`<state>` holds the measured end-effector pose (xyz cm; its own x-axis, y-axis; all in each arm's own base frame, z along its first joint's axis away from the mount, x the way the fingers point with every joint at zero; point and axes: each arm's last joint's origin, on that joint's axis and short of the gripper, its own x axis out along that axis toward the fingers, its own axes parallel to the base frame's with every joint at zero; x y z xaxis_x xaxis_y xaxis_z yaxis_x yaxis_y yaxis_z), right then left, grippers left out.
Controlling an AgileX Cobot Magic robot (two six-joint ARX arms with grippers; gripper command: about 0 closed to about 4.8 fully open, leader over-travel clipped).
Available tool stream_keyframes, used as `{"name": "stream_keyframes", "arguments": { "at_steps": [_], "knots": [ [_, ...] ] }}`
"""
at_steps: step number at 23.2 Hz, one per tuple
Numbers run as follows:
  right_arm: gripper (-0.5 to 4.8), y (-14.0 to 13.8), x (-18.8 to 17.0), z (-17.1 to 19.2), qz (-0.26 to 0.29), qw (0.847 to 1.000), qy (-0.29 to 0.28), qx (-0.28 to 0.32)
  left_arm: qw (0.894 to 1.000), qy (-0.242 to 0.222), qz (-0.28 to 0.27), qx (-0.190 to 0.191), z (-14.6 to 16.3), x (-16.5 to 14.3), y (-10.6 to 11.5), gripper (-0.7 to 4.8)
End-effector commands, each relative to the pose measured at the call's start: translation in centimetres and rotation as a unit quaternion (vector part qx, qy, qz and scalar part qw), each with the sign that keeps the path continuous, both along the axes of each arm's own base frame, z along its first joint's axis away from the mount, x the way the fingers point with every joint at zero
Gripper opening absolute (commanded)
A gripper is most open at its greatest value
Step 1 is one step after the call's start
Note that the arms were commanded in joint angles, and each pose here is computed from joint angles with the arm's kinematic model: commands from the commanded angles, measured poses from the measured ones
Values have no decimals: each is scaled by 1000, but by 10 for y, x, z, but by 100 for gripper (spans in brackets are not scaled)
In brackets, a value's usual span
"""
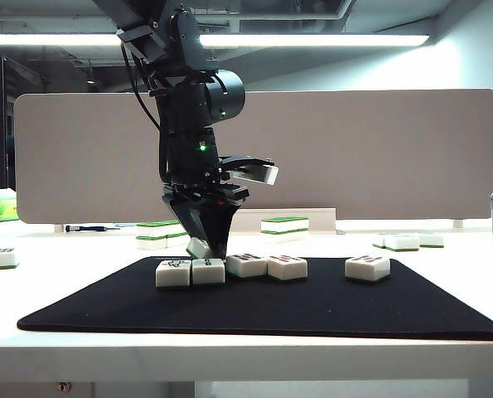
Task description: Align six mahjong tiles in a row on the table.
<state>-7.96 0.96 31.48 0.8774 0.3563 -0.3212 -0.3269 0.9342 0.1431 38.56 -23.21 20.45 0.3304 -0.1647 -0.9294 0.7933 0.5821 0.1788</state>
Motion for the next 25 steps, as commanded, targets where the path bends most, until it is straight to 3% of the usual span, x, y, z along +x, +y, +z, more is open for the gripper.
{"name": "stream_keyframes", "arguments": {
  "at_steps": [1,6,16,22,25],
  "knots": [
    [-1,0,-3,0,-1,1000,-14,-2,1000,-1,-5,-8,1,0,-1,174],
    [-1,0,-3,0,-1,1000,-14,-2,1000,11,-22,-15,0,-7,-11,174],
    [-1,0,-3,0,-1,1000,-14,-2,996,28,-84,-20,0,-39,-52,174],
    [-1,0,-3,0,-1,1000,-14,-2,995,50,-83,-7,0,-42,-47,174],
    [-1,0,-3,0,-1,1000,-14,-2,990,64,-127,25,-2,-43,-39,174]
  ]
}}
